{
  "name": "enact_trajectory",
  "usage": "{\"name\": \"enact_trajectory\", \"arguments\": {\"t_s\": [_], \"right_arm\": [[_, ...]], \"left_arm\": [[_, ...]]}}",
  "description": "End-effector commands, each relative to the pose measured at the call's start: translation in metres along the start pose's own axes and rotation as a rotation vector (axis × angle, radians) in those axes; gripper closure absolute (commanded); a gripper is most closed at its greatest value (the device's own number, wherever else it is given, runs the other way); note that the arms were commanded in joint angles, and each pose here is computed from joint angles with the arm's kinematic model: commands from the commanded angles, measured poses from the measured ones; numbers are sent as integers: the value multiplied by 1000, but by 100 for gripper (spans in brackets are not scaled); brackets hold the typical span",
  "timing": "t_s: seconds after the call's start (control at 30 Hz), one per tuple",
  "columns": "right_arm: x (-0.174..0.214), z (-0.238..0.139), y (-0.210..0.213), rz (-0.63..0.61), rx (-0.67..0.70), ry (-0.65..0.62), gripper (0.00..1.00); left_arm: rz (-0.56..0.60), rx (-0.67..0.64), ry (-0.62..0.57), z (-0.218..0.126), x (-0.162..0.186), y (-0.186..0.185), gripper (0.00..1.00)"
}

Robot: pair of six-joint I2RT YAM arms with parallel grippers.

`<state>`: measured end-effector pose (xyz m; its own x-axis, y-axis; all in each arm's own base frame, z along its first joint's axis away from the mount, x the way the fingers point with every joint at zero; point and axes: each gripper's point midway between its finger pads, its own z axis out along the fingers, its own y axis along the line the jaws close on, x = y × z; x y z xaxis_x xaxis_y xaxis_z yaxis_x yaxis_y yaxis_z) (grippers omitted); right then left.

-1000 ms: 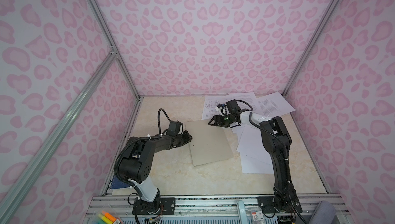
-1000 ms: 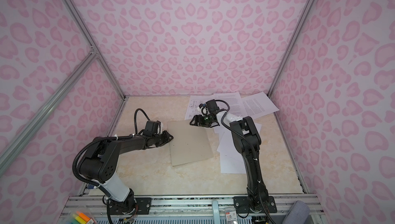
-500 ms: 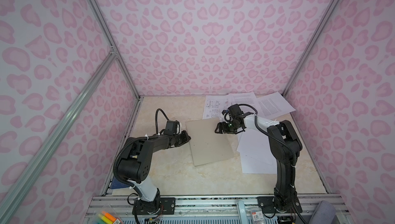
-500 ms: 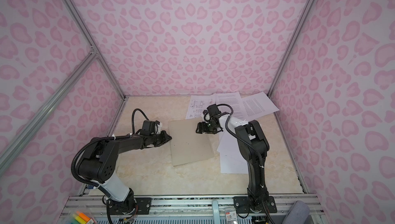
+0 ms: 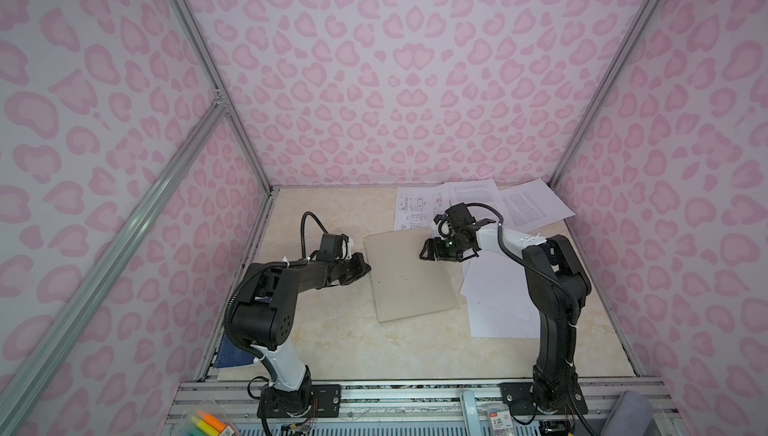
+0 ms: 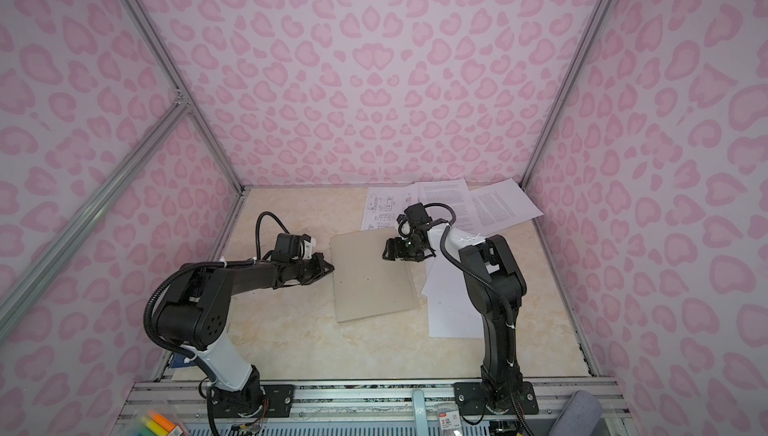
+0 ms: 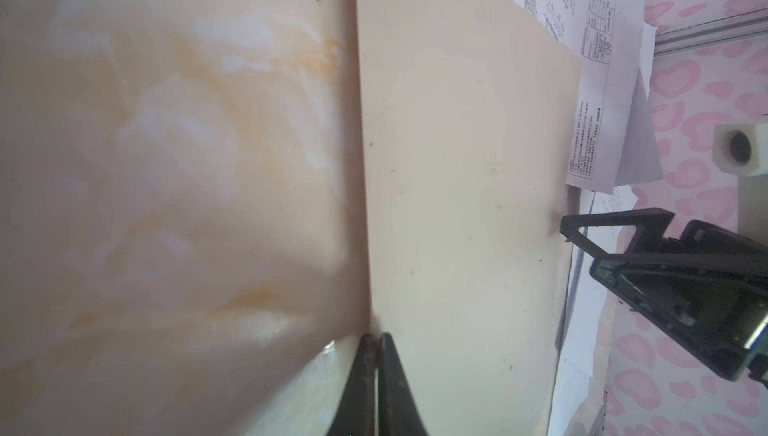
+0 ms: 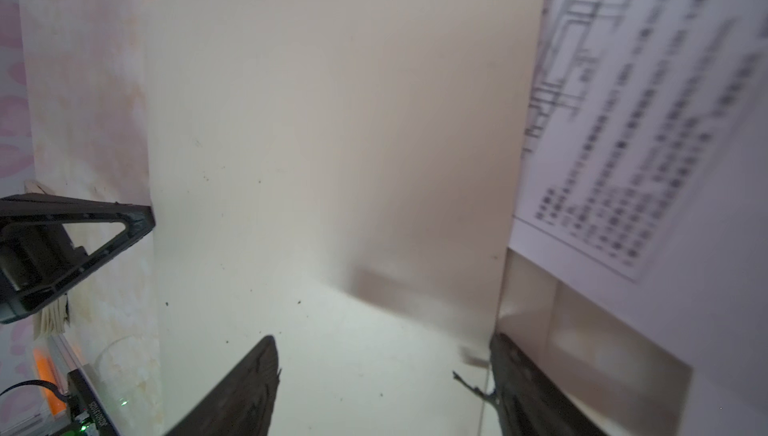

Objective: Put the files into the folder

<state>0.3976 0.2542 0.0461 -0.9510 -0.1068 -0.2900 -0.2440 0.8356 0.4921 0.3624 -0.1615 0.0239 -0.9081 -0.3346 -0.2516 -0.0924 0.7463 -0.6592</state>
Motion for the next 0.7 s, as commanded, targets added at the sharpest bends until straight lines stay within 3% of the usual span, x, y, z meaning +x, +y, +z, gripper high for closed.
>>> {"name": "enact_trajectory", "arguments": {"t_s": [0.0,0.33,0.67], "right_arm": [[-2,-6,2,3,-15,-8,19],[-6,-7,-2,-7,8,-14,19],[-5,-27,28,89,-252,-49,16]], "left_arm": [[-17,-83,36,2,13,23,95],[-30,-121,68,10,23,40,97],[-39,-85,77,13,19,33,96]]}}
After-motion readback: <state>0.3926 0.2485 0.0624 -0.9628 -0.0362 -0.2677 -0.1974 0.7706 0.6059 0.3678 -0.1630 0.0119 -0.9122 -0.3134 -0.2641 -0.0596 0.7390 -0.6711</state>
